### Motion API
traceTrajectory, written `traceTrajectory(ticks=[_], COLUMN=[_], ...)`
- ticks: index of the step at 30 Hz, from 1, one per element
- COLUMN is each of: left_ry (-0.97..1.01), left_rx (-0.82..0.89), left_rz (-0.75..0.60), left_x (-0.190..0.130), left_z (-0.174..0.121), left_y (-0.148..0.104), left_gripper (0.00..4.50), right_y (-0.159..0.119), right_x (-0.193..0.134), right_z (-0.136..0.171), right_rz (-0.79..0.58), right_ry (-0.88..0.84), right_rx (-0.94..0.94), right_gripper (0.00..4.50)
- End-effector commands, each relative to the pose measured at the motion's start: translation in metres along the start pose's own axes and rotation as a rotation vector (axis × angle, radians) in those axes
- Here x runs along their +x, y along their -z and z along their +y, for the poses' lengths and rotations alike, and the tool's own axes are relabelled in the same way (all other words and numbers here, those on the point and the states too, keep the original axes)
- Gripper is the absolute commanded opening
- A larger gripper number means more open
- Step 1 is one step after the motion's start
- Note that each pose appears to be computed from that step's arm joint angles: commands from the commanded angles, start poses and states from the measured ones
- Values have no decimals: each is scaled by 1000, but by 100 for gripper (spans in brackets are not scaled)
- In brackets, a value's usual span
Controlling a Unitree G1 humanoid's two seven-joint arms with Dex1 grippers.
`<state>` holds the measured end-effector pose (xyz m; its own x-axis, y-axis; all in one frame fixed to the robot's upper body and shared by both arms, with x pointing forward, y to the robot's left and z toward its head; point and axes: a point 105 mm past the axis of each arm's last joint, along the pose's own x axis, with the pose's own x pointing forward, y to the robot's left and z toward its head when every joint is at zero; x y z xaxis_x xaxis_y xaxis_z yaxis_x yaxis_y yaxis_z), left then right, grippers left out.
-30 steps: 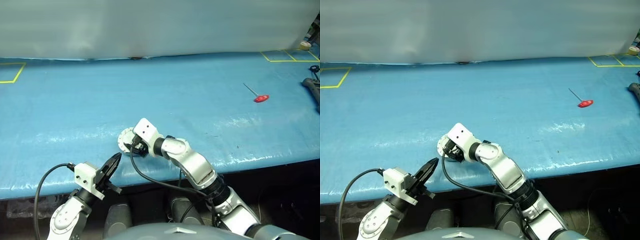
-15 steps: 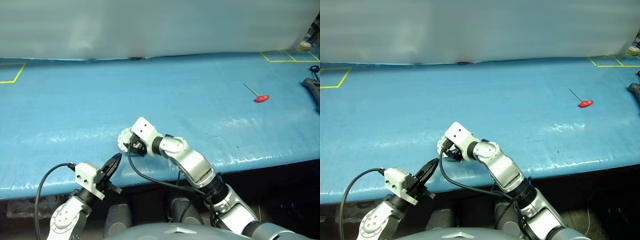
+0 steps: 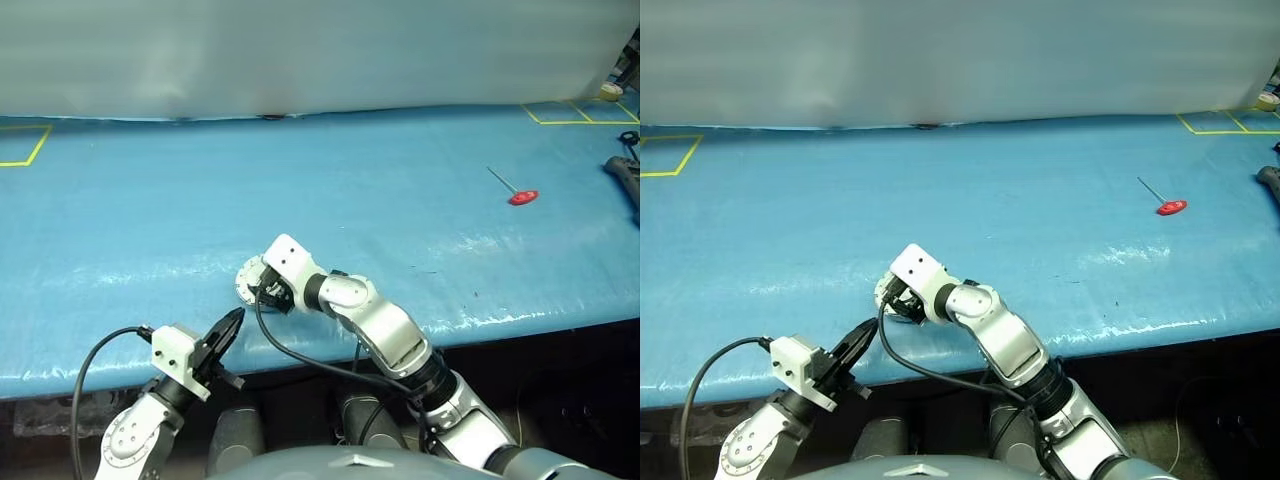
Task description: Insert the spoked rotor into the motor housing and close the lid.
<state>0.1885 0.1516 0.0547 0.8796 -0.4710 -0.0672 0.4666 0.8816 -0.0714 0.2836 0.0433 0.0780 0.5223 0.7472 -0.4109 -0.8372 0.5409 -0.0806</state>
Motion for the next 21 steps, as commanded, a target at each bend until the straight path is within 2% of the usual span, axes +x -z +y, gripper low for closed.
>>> traceTrajectory(ticks=[1,6,21], left_ry=[21,24,22], left_rx=[2,-1,-19], left_rz=[-18,-16,-12], left_x=[1,1,3], left_z=[-4,-4,-5], left_y=[-4,-4,-2], left_gripper=[0,0,0], right_y=[15,6,6], right_x=[0,-2,0], right_z=[-1,2,12], right_rz=[65,41,49], right_ry=[8,-22,-4], right_rx=[32,85,41], right_gripper=[304,304,304])
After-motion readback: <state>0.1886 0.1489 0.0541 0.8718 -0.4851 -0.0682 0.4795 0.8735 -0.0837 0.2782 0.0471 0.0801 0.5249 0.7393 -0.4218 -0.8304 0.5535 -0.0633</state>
